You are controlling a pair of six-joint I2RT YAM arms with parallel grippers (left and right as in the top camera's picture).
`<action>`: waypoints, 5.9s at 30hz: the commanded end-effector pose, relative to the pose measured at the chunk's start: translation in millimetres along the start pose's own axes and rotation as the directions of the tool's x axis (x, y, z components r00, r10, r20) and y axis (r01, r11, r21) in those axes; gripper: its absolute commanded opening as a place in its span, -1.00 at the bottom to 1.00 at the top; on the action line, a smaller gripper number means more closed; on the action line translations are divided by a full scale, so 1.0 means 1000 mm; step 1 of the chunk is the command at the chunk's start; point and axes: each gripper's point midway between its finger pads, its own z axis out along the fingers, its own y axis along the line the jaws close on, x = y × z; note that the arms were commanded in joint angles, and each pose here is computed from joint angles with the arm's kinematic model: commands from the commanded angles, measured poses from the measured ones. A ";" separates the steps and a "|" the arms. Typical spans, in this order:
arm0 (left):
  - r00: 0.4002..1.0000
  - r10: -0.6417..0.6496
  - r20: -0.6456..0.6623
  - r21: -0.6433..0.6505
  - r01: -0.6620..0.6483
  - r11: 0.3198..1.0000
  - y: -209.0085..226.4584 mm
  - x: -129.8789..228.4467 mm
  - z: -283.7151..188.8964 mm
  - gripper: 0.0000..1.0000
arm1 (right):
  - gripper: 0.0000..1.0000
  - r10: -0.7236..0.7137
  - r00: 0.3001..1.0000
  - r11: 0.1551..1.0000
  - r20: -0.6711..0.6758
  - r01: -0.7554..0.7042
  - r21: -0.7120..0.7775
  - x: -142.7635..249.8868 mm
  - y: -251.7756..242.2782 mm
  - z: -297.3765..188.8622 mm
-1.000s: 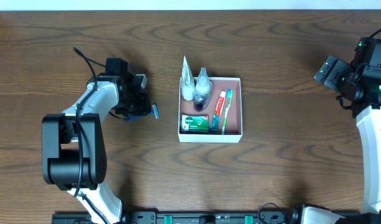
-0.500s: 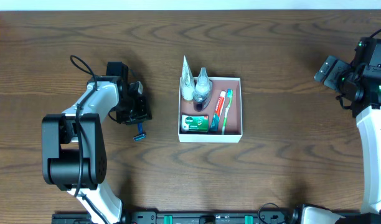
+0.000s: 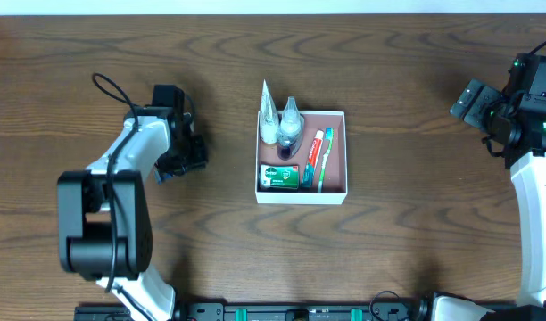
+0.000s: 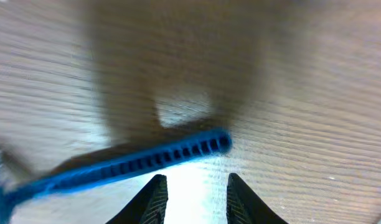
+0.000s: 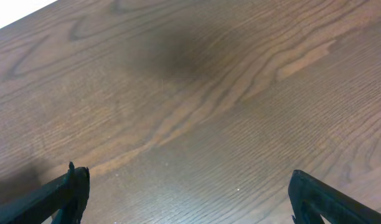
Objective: Pack container
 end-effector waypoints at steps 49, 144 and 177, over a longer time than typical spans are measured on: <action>0.835 0.548 0.056 -0.001 -0.549 0.836 0.001 -0.003 -0.007 -0.01 | 0.98 0.014 1.000 1.000 -0.001 -0.014 0.003 -0.001 -0.001 0.001; 0.931 0.345 -0.116 -0.038 -0.352 0.935 0.026 0.041 0.036 -0.88 | 0.99 0.014 1.000 1.000 -0.001 -0.014 0.003 -0.001 -0.001 0.001; 0.675 0.241 0.697 0.203 -0.509 0.837 -0.210 0.022 -0.262 -0.88 | 0.99 0.014 1.000 1.000 -0.001 -0.014 0.003 -0.001 -0.001 0.001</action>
